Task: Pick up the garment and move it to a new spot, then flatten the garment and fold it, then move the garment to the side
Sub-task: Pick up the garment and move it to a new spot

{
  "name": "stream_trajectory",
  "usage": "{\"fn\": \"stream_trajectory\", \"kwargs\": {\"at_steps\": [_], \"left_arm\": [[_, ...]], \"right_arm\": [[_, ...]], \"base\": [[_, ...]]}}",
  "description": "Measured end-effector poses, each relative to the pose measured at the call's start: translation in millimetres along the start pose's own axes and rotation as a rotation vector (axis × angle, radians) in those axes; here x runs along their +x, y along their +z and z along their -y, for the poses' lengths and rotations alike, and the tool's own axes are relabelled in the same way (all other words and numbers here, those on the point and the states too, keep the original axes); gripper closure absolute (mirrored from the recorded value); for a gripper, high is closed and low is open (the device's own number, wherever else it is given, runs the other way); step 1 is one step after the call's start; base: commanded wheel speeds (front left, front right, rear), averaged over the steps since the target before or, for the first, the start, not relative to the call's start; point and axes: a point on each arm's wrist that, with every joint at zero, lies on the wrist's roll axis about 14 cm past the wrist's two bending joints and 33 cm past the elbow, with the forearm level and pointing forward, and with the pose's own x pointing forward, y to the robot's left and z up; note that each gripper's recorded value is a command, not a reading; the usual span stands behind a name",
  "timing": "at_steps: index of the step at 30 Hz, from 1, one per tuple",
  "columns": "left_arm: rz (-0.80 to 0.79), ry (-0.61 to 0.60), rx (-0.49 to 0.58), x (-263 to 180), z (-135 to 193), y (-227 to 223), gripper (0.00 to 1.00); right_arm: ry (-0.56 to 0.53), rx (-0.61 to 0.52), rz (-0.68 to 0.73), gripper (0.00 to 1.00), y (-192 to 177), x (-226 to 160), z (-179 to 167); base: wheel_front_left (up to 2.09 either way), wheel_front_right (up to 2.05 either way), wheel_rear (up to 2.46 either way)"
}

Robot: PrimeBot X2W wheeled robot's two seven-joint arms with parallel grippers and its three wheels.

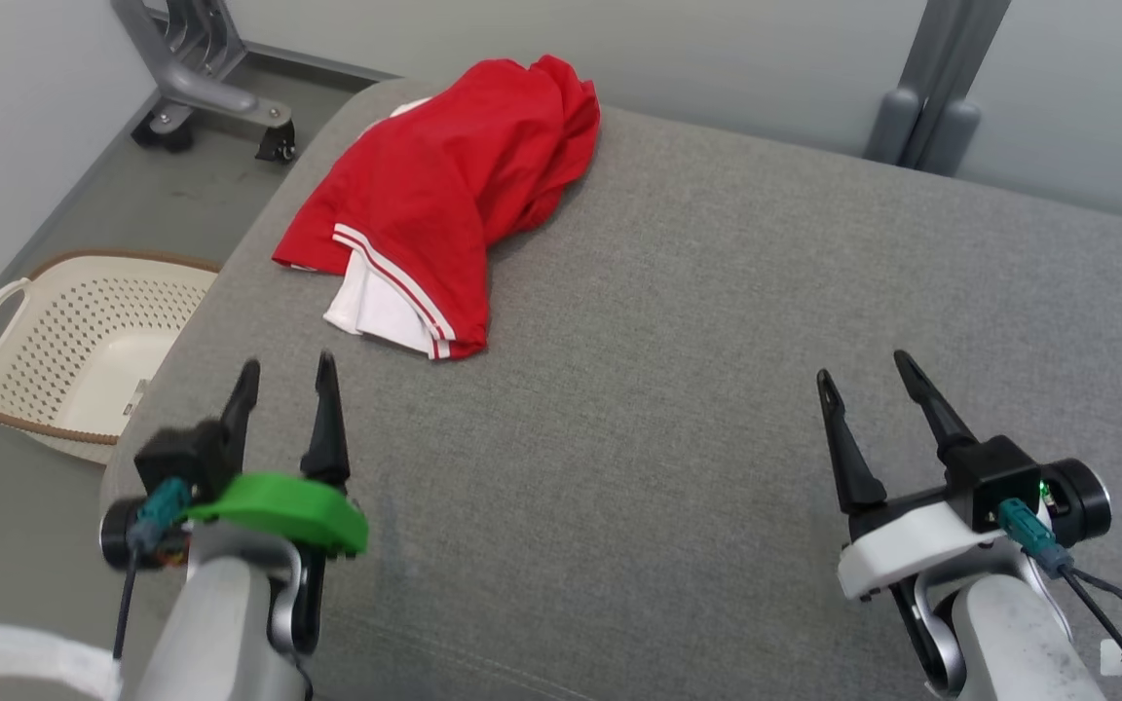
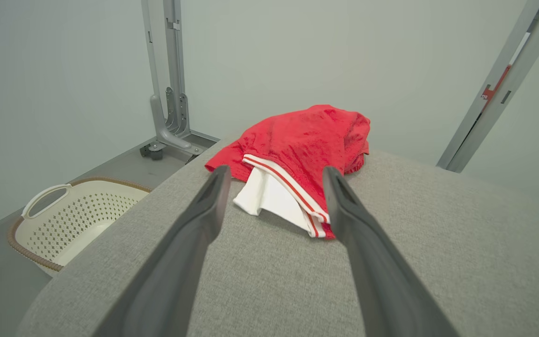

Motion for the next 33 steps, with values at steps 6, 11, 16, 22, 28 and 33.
{"fn": "stream_trajectory", "kwargs": {"at_steps": [6,11,16,22,28,33], "left_arm": [[-0.063,-0.080,0.044,76,28,5,0.00],[-0.187,-0.095,0.063,121,38,-25,0.00],[-0.279,-0.123,0.076,159,54,-54,0.00],[-0.361,-0.103,0.118,185,55,-80,0.00],[-0.473,-0.075,0.197,182,46,-111,1.00],[-0.387,-0.091,0.187,188,51,-89,1.00]], "right_arm": [[-0.016,-0.003,-0.016,0.00,-20,18,19],[-0.053,0.025,-0.075,0.00,-52,16,37],[-0.108,0.037,-0.146,0.00,-82,3,58],[-0.148,0.041,-0.194,0.00,-101,-9,74],[-0.181,0.041,-0.216,0.00,-106,-20,83],[-0.223,0.056,-0.236,0.00,-105,-37,88]], "base": [[0.00,0.00,0.00],[0.00,0.00,0.00],[0.00,0.00,0.00],[0.00,0.00,0.00],[0.00,0.00,0.00],[0.00,0.00,0.00]]}}
